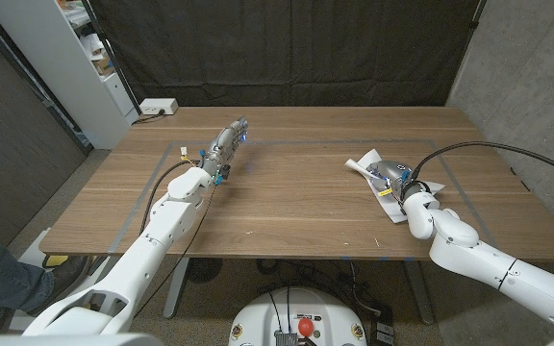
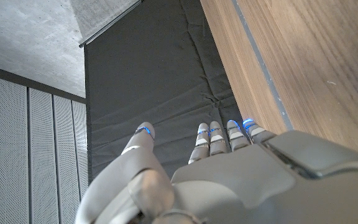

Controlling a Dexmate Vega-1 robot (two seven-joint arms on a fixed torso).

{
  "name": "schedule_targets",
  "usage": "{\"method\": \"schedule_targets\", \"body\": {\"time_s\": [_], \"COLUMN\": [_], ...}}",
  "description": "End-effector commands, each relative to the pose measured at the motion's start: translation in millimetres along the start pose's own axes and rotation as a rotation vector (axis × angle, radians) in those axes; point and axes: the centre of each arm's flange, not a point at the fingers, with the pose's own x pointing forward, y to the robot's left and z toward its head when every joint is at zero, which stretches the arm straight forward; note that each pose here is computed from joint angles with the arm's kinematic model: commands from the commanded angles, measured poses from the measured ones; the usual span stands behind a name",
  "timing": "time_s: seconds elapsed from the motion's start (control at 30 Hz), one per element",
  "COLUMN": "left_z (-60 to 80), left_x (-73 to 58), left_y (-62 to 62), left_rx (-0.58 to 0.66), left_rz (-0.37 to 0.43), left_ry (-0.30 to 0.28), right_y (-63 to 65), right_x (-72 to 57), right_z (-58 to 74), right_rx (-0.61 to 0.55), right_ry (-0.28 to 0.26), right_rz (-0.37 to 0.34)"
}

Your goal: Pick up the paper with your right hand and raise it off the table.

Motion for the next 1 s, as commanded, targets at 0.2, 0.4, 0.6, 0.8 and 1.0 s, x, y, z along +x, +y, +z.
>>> {"method": "schedule_targets", "body": {"time_s": [0.2,0.4,0.6,0.8,1.0], "left_z": [0.2,0.2,-0.1,1.1,3.0], "left_x": [-0.8,-1.9,-2.1,-2.2,-2.6], "left_y": [-2.9,-2.7,-2.8,-2.7,-2.1], "left_rx": [0.000,0.001,0.000,0.000,0.002], "left_rz": [-0.007,-0.008,-0.010,-0.011,-0.009], "left_ry": [-0.001,-0.001,0.000,-0.004,-0.008], "right_y": [-30.7,-36.7,-42.9,-48.7,-54.5], "right_x": [-8.1,-11.3,-12.2,-12.2,-13.6], "right_z": [12.8,16.9,21.4,23.9,25.1], "right_rx": [-0.014,-0.020,-0.028,-0.037,-0.041], "right_ry": [-0.049,-0.061,-0.069,-0.073,-0.075], "right_rz": [-0.162,-0.182,-0.195,-0.201,-0.209]}}
